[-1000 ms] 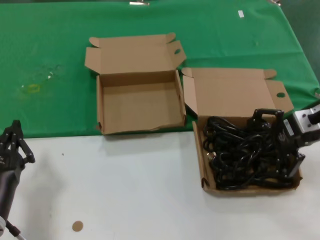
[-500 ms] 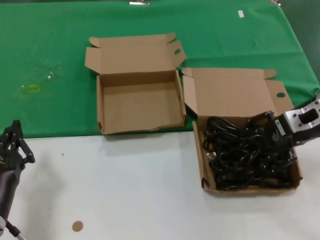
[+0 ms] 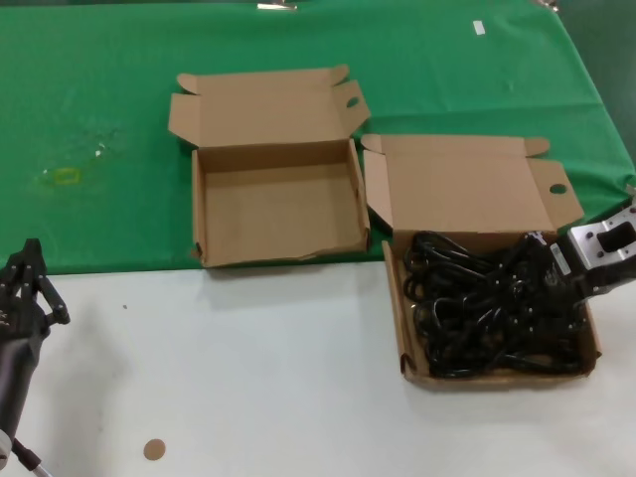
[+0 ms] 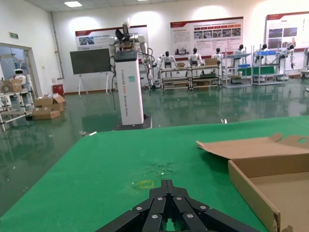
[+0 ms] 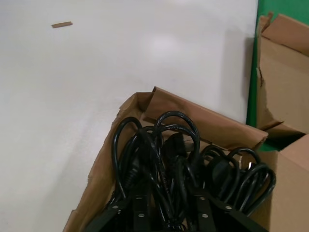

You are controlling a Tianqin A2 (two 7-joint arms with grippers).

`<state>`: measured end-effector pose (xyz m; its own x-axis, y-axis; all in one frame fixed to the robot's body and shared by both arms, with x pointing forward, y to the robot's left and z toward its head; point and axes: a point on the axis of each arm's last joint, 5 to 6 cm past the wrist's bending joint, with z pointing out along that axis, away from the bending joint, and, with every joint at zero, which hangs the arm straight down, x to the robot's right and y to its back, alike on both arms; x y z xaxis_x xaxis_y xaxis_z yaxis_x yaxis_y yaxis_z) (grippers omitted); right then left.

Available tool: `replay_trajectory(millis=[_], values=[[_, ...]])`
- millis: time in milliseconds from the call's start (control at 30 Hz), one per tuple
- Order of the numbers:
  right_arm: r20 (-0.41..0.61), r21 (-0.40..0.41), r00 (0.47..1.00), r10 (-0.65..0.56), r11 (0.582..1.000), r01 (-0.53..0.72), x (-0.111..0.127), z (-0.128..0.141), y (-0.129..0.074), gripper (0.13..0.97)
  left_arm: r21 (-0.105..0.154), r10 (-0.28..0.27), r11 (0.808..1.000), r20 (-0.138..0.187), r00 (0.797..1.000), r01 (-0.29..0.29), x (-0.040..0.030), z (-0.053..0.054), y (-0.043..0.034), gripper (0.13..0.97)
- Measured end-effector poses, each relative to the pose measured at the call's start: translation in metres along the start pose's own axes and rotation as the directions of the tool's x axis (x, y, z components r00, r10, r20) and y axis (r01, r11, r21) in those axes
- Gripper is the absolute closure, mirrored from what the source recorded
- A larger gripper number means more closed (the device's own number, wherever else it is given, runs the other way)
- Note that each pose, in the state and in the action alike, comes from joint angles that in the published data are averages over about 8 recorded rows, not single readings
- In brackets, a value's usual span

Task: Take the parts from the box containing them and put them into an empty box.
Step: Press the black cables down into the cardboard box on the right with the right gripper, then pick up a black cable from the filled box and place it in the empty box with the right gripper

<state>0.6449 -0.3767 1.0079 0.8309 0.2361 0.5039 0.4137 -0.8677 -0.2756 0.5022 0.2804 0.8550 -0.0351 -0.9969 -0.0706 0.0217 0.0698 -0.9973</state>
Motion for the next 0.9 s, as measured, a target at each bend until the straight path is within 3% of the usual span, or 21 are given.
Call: replay_trajectory(millis=[400,667,900], values=[[-0.023,-0.004,1.000,0.008,1.000,-0.008,0.002,-0.013,-0.003,0.886,0.000,0.000,1.000,0.000,1.000,0.000,0.0000,0.000,0.0000,0.953],[-0.042,-0.002,0.999,0.011,1.000,-0.011,0.009,-0.030,-0.012,0.907,0.000,0.000,1.000,0.000,1.000,0.000,0.0000,0.000,0.0000,0.953],[-0.084,0.009,0.996,0.004,1.000,-0.003,0.030,-0.047,-0.026,0.928,0.000,0.000,1.000,0.000,1.000,0.000,0.0000,0.000,0.0000,0.953]])
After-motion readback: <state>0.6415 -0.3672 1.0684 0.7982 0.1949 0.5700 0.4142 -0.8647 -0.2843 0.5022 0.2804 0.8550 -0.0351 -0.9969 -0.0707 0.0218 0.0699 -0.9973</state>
